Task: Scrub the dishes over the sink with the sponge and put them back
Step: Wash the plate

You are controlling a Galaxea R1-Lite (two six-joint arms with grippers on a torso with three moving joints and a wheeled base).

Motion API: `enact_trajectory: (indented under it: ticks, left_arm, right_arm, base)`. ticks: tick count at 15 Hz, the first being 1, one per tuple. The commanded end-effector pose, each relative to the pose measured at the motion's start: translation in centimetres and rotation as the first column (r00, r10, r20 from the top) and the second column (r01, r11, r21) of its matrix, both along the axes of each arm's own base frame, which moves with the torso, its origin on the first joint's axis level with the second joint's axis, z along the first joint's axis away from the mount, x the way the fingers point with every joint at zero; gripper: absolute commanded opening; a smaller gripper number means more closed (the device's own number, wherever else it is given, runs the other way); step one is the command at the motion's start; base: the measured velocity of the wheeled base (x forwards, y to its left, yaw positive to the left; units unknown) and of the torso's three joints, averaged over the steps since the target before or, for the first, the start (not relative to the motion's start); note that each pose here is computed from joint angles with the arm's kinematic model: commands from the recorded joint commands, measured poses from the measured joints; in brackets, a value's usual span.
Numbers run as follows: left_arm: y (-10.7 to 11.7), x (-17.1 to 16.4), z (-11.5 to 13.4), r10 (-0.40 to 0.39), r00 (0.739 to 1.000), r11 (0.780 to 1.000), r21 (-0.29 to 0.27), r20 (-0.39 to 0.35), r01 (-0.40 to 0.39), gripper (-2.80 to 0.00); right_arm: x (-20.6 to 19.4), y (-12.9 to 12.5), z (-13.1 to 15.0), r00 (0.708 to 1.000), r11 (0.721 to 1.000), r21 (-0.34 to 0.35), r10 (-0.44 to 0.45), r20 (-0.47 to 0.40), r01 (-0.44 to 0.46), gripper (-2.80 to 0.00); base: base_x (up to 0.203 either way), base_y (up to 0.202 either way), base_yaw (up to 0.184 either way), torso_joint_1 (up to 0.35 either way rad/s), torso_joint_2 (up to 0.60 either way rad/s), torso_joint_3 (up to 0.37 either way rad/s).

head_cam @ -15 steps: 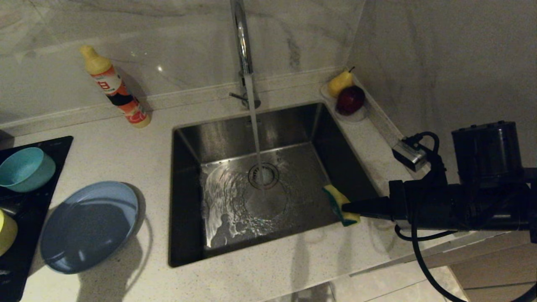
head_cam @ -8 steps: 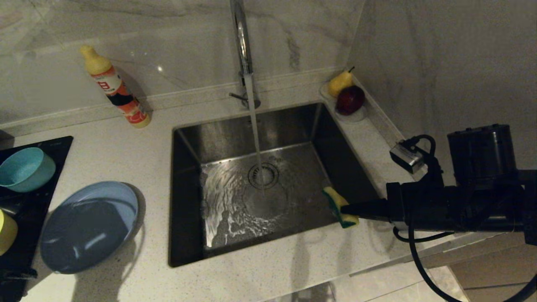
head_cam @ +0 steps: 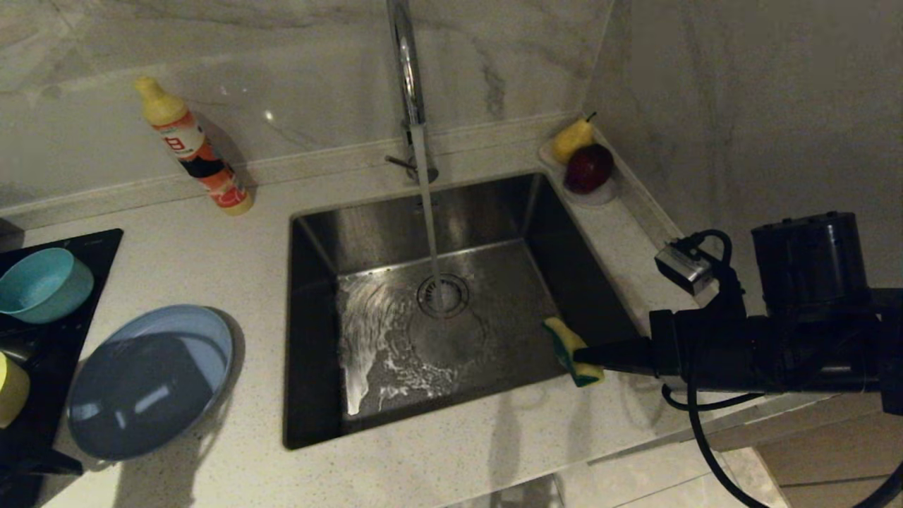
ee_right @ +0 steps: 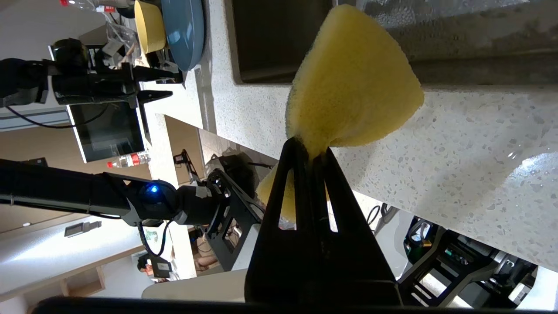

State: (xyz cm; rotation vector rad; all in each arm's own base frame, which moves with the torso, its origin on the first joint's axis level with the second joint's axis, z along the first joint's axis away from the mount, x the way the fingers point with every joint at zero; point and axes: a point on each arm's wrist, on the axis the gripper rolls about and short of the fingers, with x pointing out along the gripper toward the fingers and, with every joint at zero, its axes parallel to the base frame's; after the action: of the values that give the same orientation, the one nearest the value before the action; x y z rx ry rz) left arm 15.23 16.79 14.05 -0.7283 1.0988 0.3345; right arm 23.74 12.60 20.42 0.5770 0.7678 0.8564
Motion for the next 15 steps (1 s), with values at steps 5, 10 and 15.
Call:
enact_trajectory:
  ticks: [5,10,15]
  left_arm:
    - [0.09,0.37,-1.27,-0.019,0.999,0.992,-0.123,0.047,0.025,0.00]
    - [0.09,0.34,-1.57,-0.018,0.999,0.991,-0.135,0.041,0.024,0.00]
    - [0.17,0.54,-1.62,-0.025,0.994,0.990,-0.139,0.107,0.040,0.00]
  right_arm:
    - [-0.03,0.00,-0.02,1.000,1.000,0.003,0.003,-0.003,-0.003,-2.80]
    - [-0.21,-0.10,0.18,1.000,1.000,0.006,0.001,0.004,-0.001,-2.80]
    - [-0.12,-0.07,0.07,1.000,1.000,0.004,0.002,0.002,-0.002,-2.80]
  base:
    - [0.000,0.000,0.000,0.000,0.00,0.000]
    - [0.000,0.000,0.000,0.000,0.00,0.000]
    - [0.000,0.000,0.000,0.000,0.00,0.000]
